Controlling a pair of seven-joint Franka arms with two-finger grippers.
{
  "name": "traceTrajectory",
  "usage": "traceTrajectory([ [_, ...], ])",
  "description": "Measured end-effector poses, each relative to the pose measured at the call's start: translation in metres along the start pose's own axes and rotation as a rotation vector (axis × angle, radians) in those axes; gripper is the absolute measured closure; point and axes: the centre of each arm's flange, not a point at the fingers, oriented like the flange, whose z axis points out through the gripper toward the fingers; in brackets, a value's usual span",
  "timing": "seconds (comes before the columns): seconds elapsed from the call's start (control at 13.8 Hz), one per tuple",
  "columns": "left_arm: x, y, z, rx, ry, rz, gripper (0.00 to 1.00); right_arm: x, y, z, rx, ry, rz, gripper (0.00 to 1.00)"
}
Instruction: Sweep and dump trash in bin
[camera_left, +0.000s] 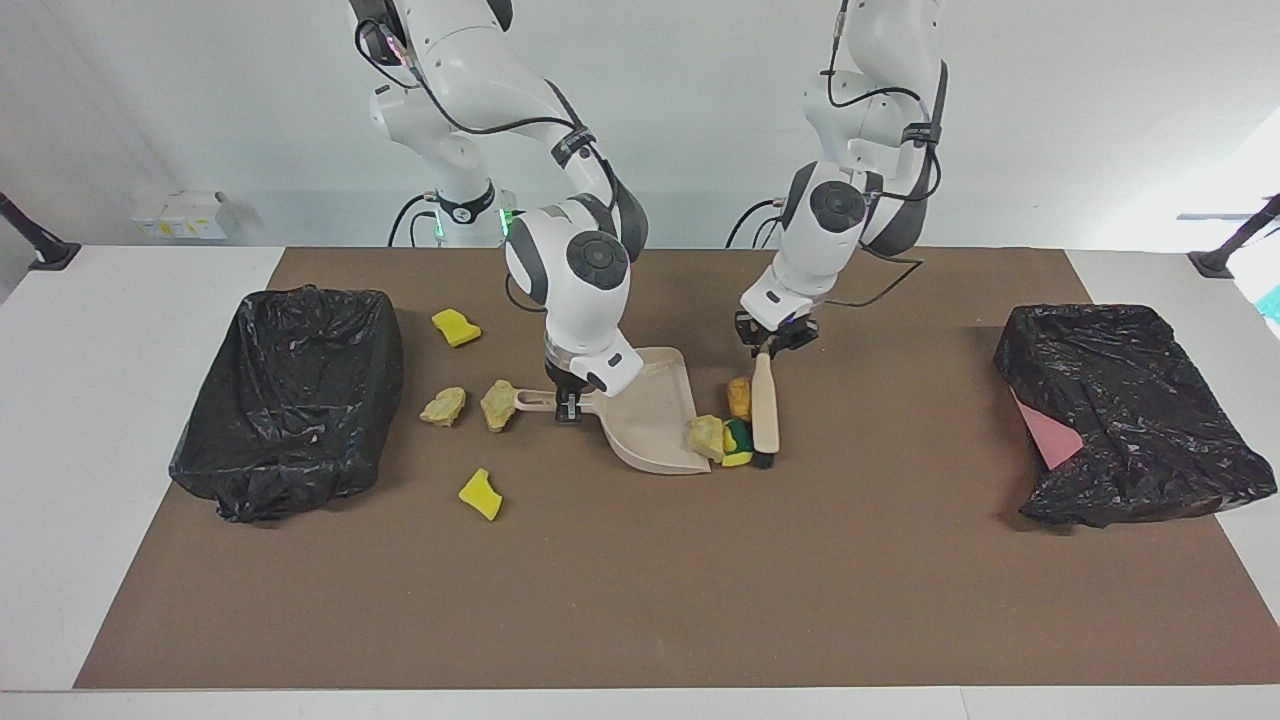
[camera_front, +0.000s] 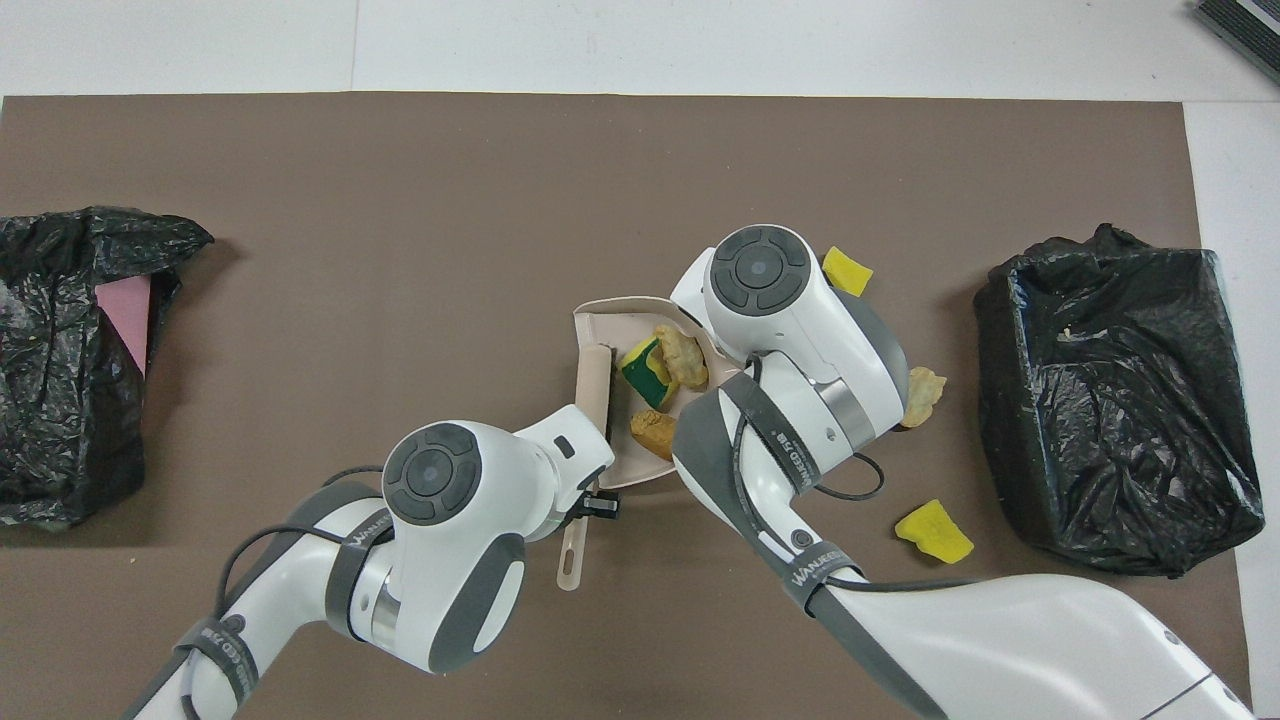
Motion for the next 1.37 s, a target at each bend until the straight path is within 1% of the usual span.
traceTrajectory([
  [0.14,-0.001,0.017,0.002,-0.109,0.006,-0.083,0.75,0.0,0.0,0.0,0.001,0.0,0.0,0.68],
  [0.22,0.0,0.021,0.001,-0.136,0.016,-0.121,0.75,0.0,0.0,0.0,0.001,0.0,0.0,0.68],
  [0.43,0.007,0.018,-0.005,-0.156,0.026,-0.189,0.75,0.0,0.0,0.0,0.0,0.0,0.0,0.68],
  [0.65,0.016,-0.013,-0.021,-0.148,-0.007,-0.245,0.75,-0.001,0.0,0.0,-0.001,0.002,0.009,0.68],
  [0.8,0.017,-0.036,-0.033,-0.096,-0.032,-0.248,0.75,-0.004,0.002,0.0,-0.004,0.005,0.035,0.68],
  [1.01,0.007,-0.05,-0.05,0.055,-0.057,-0.261,0.75,-0.013,0.007,-0.002,-0.016,0.015,0.061,0.68],
  [1.08,0.001,-0.048,-0.054,0.089,-0.064,-0.274,0.75,-0.017,0.009,-0.003,-0.017,0.019,0.071,0.68],
  [1.23,-0.011,-0.04,-0.056,0.135,-0.077,-0.299,0.75,-0.029,0.013,-0.008,-0.024,0.03,0.094,0.68],
  [1.37,-0.031,-0.02,-0.049,0.192,-0.081,-0.29,0.75,-0.049,0.016,-0.021,-0.041,0.038,0.124,0.68],
])
